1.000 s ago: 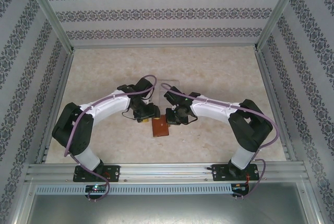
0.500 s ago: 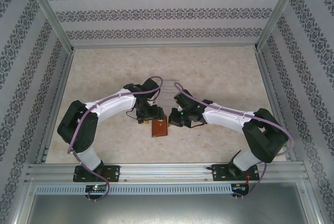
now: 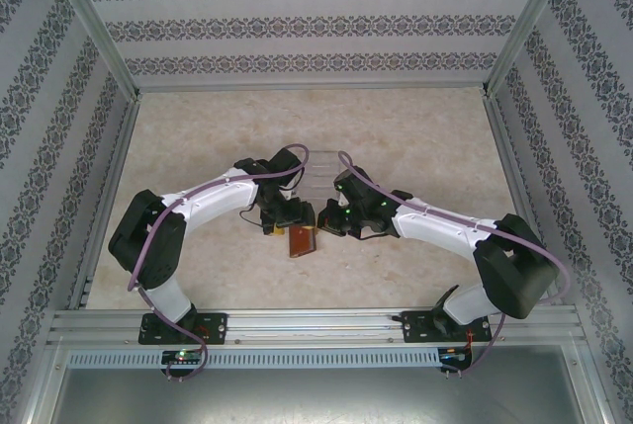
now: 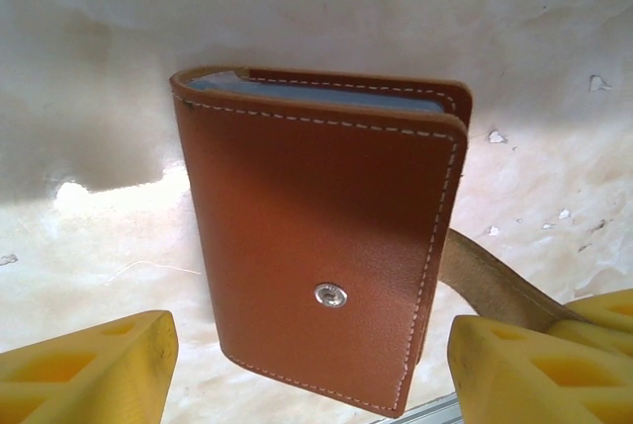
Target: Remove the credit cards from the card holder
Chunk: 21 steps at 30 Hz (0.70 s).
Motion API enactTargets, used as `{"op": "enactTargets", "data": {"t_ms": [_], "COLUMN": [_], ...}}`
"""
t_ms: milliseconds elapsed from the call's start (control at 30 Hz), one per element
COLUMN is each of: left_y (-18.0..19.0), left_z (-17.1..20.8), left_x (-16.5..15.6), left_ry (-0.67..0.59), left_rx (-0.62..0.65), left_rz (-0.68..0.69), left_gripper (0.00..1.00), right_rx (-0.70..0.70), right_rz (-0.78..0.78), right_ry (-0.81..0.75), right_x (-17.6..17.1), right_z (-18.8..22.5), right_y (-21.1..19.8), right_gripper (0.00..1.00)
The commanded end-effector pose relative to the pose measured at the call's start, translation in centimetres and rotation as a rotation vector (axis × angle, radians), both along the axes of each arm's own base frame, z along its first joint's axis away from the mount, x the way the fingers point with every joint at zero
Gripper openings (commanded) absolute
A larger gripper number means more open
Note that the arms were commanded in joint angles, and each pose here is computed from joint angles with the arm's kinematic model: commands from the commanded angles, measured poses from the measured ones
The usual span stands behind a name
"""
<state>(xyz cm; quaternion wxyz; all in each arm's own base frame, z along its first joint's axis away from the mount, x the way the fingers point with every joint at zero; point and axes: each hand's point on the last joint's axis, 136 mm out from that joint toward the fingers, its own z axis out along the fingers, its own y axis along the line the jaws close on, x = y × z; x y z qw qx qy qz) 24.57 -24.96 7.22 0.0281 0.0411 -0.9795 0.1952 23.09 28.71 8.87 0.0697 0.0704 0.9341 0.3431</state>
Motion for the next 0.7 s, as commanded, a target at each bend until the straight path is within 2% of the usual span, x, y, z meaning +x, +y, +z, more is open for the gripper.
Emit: {"op": "enactTargets", "data": {"t_ms": [0, 167, 667], "left_y": [-0.5, -0.4, 0.6], "left_z": [0.4, -0.5, -1.8], "left_x": [-0.4, -0.5, -1.1], "left_ry": [-0.002, 0.019, 0.045], "left_rx": [-0.023, -0.006, 0.049], "left_rz": [0.001, -0.004, 0.0], "left_gripper": [0.74, 0.77, 0.75], "right_rx": [0.031, 0.033, 0.032], "right_rz": [-0.009, -0.009, -0.013], "right_ry": [-0.009, -0.014, -0.008], "right_x": [0.1, 0.1, 0.1], "right_z": [0.7, 1.0, 0.9], "right_y": [0.0, 0.0, -0.1], "right_gripper": [0.0, 0.0, 0.0]}}
